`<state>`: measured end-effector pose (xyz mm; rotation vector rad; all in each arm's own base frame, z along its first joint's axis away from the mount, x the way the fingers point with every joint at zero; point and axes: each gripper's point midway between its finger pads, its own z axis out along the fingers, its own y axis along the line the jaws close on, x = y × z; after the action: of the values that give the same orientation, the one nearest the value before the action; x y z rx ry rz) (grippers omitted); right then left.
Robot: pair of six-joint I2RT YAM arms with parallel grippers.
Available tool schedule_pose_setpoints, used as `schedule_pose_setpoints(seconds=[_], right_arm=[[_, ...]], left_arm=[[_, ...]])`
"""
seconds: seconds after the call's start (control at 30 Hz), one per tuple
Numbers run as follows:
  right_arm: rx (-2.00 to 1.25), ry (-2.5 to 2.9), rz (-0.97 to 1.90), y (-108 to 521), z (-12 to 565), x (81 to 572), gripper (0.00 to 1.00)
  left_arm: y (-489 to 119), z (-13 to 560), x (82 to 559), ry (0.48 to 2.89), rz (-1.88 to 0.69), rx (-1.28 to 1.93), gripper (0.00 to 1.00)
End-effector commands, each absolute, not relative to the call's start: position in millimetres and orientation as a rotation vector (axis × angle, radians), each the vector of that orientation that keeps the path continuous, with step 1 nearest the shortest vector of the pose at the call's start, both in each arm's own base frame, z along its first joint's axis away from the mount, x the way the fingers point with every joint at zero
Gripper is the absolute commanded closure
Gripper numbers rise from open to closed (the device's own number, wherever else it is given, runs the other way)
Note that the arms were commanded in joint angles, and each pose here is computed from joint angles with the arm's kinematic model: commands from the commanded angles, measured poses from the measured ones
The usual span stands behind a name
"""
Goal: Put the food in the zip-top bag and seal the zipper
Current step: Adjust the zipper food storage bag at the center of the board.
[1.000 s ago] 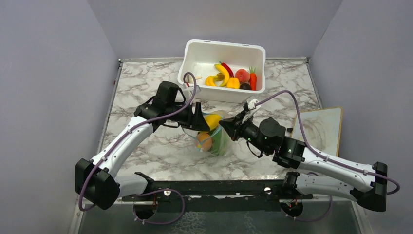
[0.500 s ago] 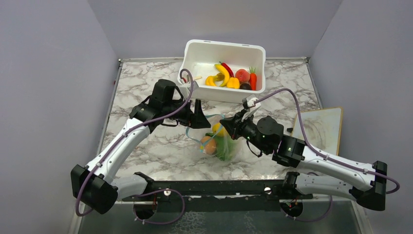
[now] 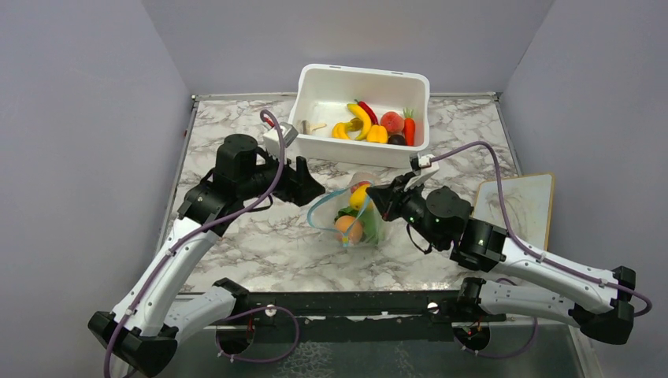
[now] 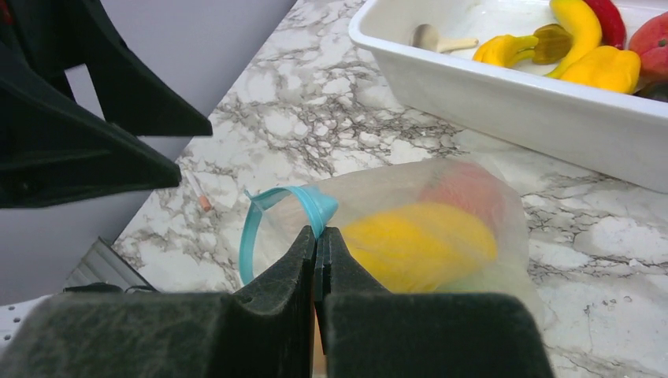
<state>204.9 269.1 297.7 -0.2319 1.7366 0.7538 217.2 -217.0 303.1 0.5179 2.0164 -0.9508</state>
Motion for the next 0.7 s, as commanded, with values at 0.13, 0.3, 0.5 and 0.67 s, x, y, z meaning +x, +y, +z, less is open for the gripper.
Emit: schedule_pose_setpoints(seconds=[0.13,0.3,0.5,0.67], right_arm=[[-0.066,1.676,0.793,255.5,333.8,211.0,0.99],[-0.040,1.686,0.801,258.1,330.2,213.0,0.99],[-0.047,1.686,0.828,265.5,330.5,212.6,0.99],[-0.050,1.702,0.875,271.6,321.7,208.0,0.99]], left_arm=[[-219.3,249.9,199.8,2.169,-1.030,0.471,0.26],[-219.0,227.7,196.9,2.207,-1.049,0.418,0.25],[-214.1,201.6,207.2,2.275,-0.990,0.307,0.38],[-218.9,221.5,213.7,2.209,-1.023,0.284,0.69]])
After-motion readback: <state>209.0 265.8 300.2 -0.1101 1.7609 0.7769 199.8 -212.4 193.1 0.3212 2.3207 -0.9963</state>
